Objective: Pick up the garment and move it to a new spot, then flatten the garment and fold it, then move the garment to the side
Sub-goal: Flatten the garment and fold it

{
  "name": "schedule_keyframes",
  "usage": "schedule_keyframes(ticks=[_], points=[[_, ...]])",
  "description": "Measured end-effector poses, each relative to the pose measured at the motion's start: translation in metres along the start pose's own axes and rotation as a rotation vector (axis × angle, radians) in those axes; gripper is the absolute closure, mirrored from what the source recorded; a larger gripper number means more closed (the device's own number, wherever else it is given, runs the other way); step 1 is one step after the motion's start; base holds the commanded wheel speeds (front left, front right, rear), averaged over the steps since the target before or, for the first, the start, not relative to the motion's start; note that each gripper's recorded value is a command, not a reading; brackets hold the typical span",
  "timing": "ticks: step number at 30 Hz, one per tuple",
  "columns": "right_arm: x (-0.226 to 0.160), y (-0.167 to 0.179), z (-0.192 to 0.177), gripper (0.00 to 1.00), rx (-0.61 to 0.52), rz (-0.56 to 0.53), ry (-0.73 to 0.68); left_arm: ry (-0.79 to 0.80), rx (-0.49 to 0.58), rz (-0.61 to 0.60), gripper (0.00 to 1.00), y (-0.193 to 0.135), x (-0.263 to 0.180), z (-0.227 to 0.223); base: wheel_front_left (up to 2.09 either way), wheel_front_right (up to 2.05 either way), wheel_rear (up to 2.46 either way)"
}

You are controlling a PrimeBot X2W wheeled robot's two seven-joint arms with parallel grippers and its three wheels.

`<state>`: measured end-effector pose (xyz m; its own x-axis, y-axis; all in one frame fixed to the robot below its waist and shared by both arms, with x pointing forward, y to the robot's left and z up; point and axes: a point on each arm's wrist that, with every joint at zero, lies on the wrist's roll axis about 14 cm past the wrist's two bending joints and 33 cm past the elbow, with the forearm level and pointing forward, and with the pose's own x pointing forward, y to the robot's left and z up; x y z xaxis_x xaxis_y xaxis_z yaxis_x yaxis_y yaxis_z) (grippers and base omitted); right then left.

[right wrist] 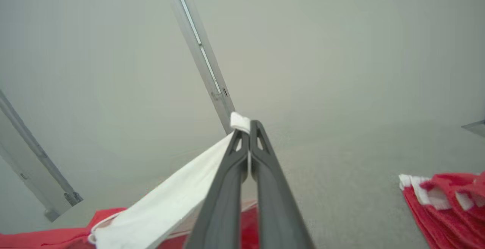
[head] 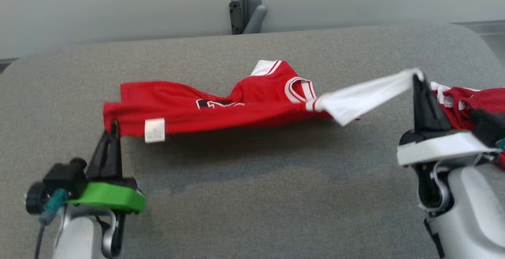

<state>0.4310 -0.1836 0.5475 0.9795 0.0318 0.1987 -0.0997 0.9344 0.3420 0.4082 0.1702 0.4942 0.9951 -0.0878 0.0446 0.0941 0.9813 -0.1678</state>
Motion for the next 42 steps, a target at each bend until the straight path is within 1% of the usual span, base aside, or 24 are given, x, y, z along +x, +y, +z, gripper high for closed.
schedule_keyframes(ticks=[2, 4, 6, 8, 9, 11, 12, 13, 15, 17, 20, 21, 22, 26, 29, 32, 34, 36, 38, 40, 42], points=[[0.014, 0.013, 0.052, 1.00, -0.008, 0.057, -0.145, -0.120, 0.055, -0.042, 1.00, -0.003, 0.015, 0.044, 0.00, 0.00, 0.00], [0.024, 0.024, 0.104, 1.00, -0.041, 0.113, -0.281, -0.238, 0.114, -0.083, 1.00, -0.007, 0.030, 0.090, 0.00, 0.00, 0.00], [0.031, 0.034, 0.149, 1.00, -0.072, 0.157, -0.396, -0.325, 0.185, -0.130, 1.00, -0.013, 0.043, 0.130, 0.00, 0.00, 0.00], [0.037, 0.041, 0.184, 1.00, -0.104, 0.194, -0.484, -0.397, 0.237, -0.163, 1.00, -0.018, 0.055, 0.169, 0.00, 0.00, 0.00], [0.042, 0.046, 0.199, 1.00, -0.129, 0.216, -0.519, -0.422, 0.280, -0.179, 1.00, -0.021, 0.063, 0.188, 0.00, 0.00, 0.00], [0.051, 0.057, 0.225, 1.00, -0.182, 0.258, -0.575, -0.462, 0.334, -0.197, 1.00, -0.025, 0.076, 0.219, 0.00, 0.00, 0.00], [0.063, 0.064, 0.239, 1.00, -0.218, 0.284, -0.605, -0.476, 0.365, -0.220, 1.00, -0.032, 0.092, 0.235, 0.00, 0.00, 0.00], [0.072, 0.068, 0.240, 1.00, -0.238, 0.298, -0.600, -0.480, 0.362, -0.230, 1.00, -0.037, 0.101, 0.240, 0.00, 0.00, 0.00], [0.092, 0.071, 0.246, 1.00, -0.252, 0.306, -0.604, -0.473, 0.391, -0.239, 1.00, -0.040, 0.120, 0.246, 0.00, 0.00, 0.00], [0.114, 0.076, 0.253, 1.00, -0.308, 0.314, -0.605, -0.461, 0.438, -0.254, 1.00, -0.046, 0.141, 0.248, 0.00, 0.00, 0.00], [0.153, 0.076, 0.260, 1.00, -0.377, 0.299, -0.597, -0.460, 0.462, -0.257, 1.00, -0.051, 0.175, 0.248, 0.00, 0.00, 0.00], [0.166, 0.075, 0.263, 1.00, -0.392, 0.286, -0.595, -0.470, 0.458, -0.256, 1.00, -0.053, 0.186, 0.250, 0.00, 0.00, 0.00], [0.178, 0.072, 0.266, 1.00, -0.412, 0.271, -0.598, -0.493, 0.478, -0.257, 1.00, -0.055, 0.196, 0.252, 0.00, 0.00, 0.00], [0.213, 0.077, 0.293, 1.00, -0.482, 0.245, -0.679, -0.563, 0.525, -0.259, 1.00, -0.067, 0.233, 0.264, 0.00, 0.00, 0.00], [0.233, 0.078, 0.294, 1.00, -0.542, 0.231, -0.705, -0.572, 0.524, -0.253, 1.00, -0.069, 0.256, 0.258, 0.00, 0.00, 0.00], [0.243, 0.074, 0.287, 1.00, -0.540, 0.225, -0.726, -0.536, 0.507, -0.258, 1.00, -0.067, 0.274, 0.234, 0.00, 0.00, 0.00], [0.246, 0.071, 0.279, 1.00, -0.542, 0.228, -0.731, -0.531, 0.474, -0.255, 1.00, -0.063, 0.281, 0.224, 0.00, 0.00, 0.00], [0.252, 0.058, 0.250, 1.00, -0.536, 0.230, -0.676, -0.497, 0.448, -0.248, 1.00, -0.053, 0.286, 0.202, 0.00, 0.00, 0.00], [0.254, 0.042, 0.206, 1.00, -0.505, 0.239, -0.588, -0.407, 0.402, -0.237, 1.00, -0.039, 0.289, 0.157, 0.00, 0.00, 0.00], [0.249, 0.025, 0.164, 1.00, -0.453, 0.241, -0.503, -0.315, 0.346, -0.229, 1.00, -0.027, 0.286, 0.110, 0.00, 0.00, 0.00], [0.234, 0.006, 0.122, 1.00, -0.409, 0.236, -0.409, -0.243, 0.275, -0.206, 1.00, -0.017, 0.277, 0.071, 0.00, 0.00, 0.00]])
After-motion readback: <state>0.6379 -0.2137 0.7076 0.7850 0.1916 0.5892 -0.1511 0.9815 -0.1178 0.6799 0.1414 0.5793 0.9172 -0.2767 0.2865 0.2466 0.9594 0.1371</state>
